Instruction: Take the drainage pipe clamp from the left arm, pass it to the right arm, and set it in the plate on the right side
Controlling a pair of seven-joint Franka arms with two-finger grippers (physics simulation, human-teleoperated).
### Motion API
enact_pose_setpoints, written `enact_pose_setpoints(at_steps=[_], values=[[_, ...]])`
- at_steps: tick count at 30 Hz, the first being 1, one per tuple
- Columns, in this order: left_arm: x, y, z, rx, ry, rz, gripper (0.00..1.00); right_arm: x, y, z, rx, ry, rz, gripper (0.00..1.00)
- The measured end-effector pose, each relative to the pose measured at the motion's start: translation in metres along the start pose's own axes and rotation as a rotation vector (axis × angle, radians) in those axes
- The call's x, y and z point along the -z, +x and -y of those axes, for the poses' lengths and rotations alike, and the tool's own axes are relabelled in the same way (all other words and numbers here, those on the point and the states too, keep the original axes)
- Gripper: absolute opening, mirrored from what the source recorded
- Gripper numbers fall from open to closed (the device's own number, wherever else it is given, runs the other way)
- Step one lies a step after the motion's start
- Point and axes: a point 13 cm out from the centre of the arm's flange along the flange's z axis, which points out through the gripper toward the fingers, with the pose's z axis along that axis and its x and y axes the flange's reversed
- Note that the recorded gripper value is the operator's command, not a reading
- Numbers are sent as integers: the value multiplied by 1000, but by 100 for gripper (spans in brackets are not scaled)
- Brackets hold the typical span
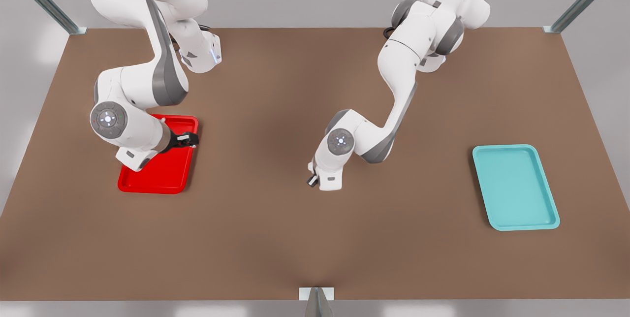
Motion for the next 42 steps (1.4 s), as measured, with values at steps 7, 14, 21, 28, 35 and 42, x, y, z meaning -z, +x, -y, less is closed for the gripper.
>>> enact_pose_setpoints(at_steps=[7,14,21,28,35,42], values=[[4,15,3,253,2,-16,21,-76,-47,-169,244,-221,88,100],[-10,29,-8,446,-48,-22,21,-98,-30,-212,344,-335,260,100],[-10,26,5,618,-13,-27,21,-129,-26,-257,479,-279,402,100],[-6,25,9,737,0,-32,21,-141,-46,-271,522,-242,482,100],[-6,26,10,816,1,-36,21,-155,-55,-279,556,-219,504,100],[-5,28,10,867,0,-36,21,-177,-65,-284,576,-198,508,100]])
